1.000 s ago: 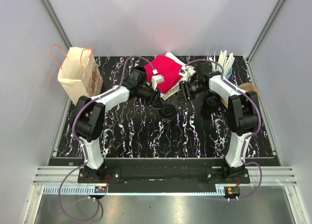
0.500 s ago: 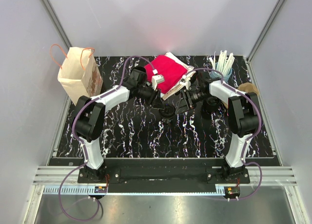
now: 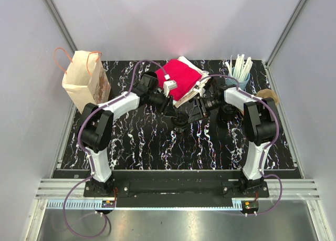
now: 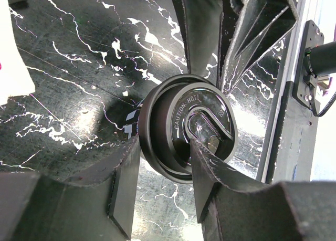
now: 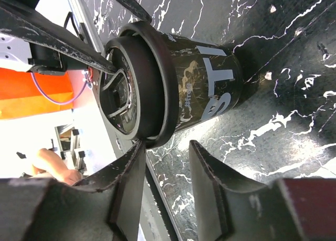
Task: Pack the takeout coffee
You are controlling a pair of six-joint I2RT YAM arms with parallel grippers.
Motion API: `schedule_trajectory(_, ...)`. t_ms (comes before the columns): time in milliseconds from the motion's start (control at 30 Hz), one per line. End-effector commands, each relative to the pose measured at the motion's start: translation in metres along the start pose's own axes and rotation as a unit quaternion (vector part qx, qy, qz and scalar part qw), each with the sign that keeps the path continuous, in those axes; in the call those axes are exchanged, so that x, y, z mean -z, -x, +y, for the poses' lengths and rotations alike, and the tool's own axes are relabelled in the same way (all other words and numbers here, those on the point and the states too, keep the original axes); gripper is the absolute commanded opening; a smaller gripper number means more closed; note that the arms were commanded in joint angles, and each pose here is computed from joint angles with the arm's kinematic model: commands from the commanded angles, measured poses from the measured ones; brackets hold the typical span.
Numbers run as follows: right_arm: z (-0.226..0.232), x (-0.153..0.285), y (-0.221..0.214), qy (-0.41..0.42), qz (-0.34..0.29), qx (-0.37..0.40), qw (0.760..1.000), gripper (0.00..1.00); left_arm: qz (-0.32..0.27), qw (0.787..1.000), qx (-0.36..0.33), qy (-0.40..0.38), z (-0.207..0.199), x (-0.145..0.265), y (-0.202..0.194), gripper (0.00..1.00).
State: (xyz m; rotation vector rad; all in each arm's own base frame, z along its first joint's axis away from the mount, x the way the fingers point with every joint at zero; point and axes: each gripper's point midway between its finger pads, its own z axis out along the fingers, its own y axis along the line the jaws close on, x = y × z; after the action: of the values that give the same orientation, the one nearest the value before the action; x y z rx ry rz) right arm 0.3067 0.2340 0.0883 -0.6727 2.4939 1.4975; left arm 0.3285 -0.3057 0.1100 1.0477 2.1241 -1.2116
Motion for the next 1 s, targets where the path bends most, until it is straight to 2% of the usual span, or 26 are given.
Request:
schedule_trajectory(0, -0.009, -0.009, 0.002, -0.021, 0.001, 0.005, 1.0, 0.42, 0.072, 0.992, 0.002, 0.1, 0.052, -0.007, -0.049, 0.43)
schedule_trajectory(300, -0.047, -0.018, -0.016, -0.088, 0.028, -0.021, 0.996, 0.29, 0.08, 0.991, 0.0, 0.104, 0.053, -0.006, -0.055, 0.42)
schedule_trajectory(633, -0.088, -0.019, -0.03, -0.18, 0.05, -0.041, 0.982, 0.22, 0.089, 0.99, 0.004, 0.106, 0.055, -0.007, -0.063, 0.41)
schedule_trajectory(833, -0.093, -0.017, -0.027, -0.202, 0.052, -0.039, 0.977, 0.22, 0.091, 0.99, 0.007, 0.106, 0.056, -0.008, -0.065, 0.41)
schedule_trajectory(933, -0.071, -0.012, -0.011, -0.173, 0.039, -0.021, 0.984, 0.31, 0.091, 0.99, 0.007, 0.106, 0.056, -0.008, -0.064, 0.41)
schedule_trajectory(967, -0.058, -0.012, -0.006, -0.151, 0.033, -0.011, 0.988, 0.36, 0.09, 0.99, 0.007, 0.106, 0.056, -0.007, -0.064, 0.41)
